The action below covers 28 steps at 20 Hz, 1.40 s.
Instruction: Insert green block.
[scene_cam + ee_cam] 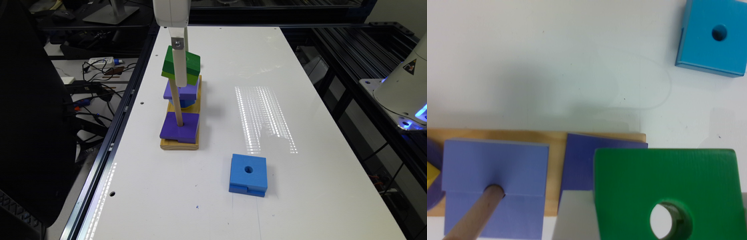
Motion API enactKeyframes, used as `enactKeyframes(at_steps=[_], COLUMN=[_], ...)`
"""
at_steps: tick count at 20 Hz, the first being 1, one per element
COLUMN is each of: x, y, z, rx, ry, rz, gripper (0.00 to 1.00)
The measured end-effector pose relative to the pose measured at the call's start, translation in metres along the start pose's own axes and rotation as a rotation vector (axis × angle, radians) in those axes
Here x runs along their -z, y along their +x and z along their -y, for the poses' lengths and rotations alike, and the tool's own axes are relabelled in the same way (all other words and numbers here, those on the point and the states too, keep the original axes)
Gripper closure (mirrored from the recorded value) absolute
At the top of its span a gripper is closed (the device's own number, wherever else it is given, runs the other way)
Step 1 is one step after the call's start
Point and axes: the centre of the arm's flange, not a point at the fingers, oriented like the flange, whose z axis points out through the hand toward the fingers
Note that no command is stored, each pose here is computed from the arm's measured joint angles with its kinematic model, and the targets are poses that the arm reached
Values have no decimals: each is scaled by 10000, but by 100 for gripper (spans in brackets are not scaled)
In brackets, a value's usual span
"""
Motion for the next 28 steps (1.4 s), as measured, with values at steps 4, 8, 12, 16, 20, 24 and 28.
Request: enactKeyframes(at_steps=[4,8,12,16,20,24,28], x=[2,7,9,16,-22,-89,-90], y=[11,27,35,55,101,134,134], z=[-6,-6,-4,8,32,52,52], rx=[-8,-18,-20,-26,-29,-24,-20], ry=[11,43,58,124,233,289,289], rz=[-10,-33,-43,-87,-145,-155,-154], gripper=[100,100,100,100,100,100,100])
